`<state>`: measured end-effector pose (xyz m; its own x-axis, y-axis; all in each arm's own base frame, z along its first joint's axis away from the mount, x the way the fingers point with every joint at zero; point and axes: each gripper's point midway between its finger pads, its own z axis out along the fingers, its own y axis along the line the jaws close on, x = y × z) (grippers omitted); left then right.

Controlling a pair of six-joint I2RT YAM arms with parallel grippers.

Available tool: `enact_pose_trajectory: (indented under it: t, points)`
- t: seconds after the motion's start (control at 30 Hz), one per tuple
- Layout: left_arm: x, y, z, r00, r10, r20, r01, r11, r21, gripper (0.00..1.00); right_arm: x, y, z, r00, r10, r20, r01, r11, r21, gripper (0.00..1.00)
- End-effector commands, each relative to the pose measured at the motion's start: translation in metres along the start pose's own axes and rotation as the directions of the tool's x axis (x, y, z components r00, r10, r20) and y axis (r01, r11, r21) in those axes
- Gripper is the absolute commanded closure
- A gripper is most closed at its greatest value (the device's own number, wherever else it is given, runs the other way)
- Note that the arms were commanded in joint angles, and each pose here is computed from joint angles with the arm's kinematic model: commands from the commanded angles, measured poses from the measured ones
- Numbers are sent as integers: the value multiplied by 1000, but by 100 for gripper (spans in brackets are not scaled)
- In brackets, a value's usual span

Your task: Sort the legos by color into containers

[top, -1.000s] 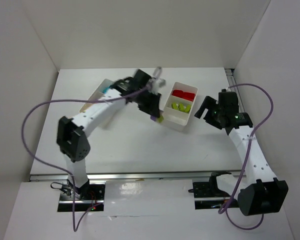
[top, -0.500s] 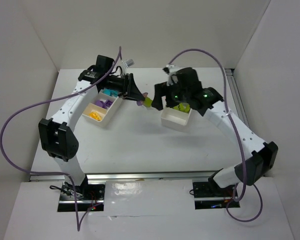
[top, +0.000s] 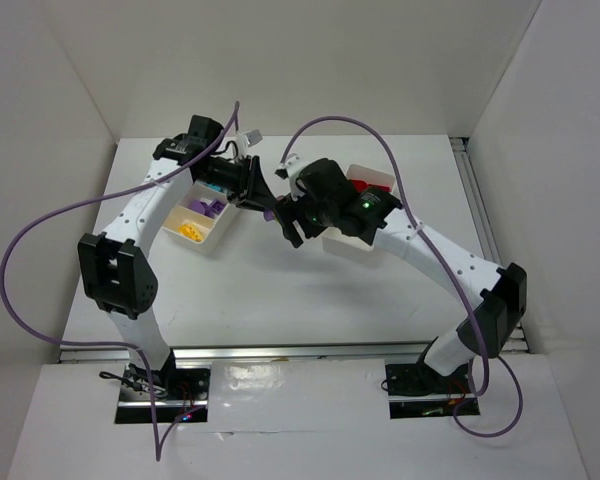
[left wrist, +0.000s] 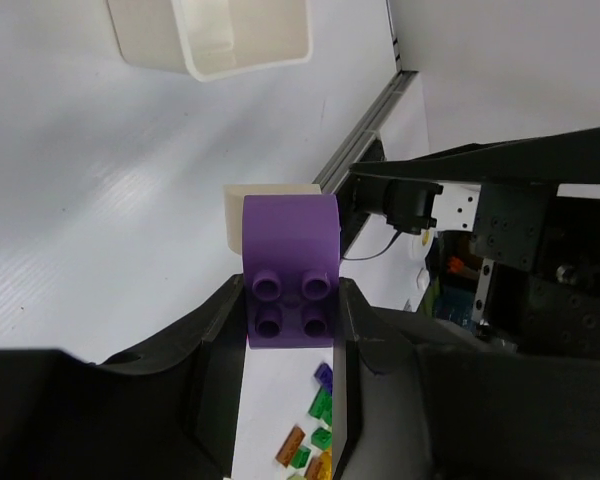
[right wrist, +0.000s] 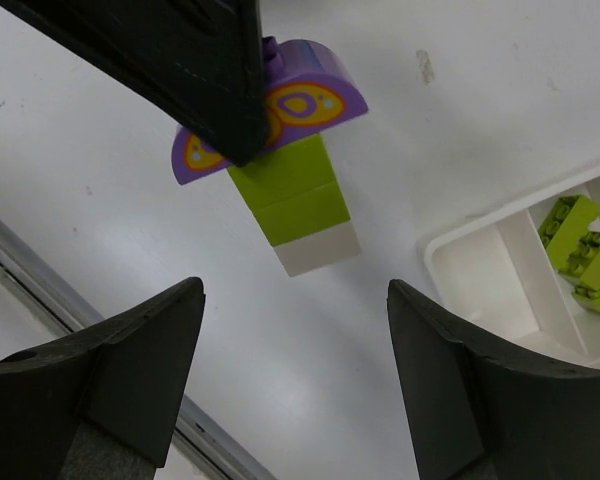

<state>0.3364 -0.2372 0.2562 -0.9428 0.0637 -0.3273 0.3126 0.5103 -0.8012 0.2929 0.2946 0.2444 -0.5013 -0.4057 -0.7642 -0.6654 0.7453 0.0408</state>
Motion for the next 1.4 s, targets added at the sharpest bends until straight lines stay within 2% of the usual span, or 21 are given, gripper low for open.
enact_pose_trajectory:
  t: [0.0,0.33,0.67,0.9,1.17,1.37]
  points:
    - [2,-11,-5,999,37,-26,-36,999,38,100,-13,-2,0,997,-81,16,80,996,45,19]
    - [10,-12,1,997,66,-51,-64,997,44,100,-23,3,16,991,-133,31,131,990,50,24]
    - [13,-6,5,996,46,-74,-42,998,49,100,-46,11,16,982,-145,119,144,989,18,40]
    - [13,-8,5,996,36,-76,-32,998,57,100,-50,21,20,981,-125,152,131,991,-28,43]
    - [9,-10,7,997,42,-69,-37,996,78,100,-38,22,31,986,-108,127,114,993,-40,44]
    - [9,-14,6,997,32,-70,-25,995,97,100,-35,25,36,988,-87,131,94,994,-52,63]
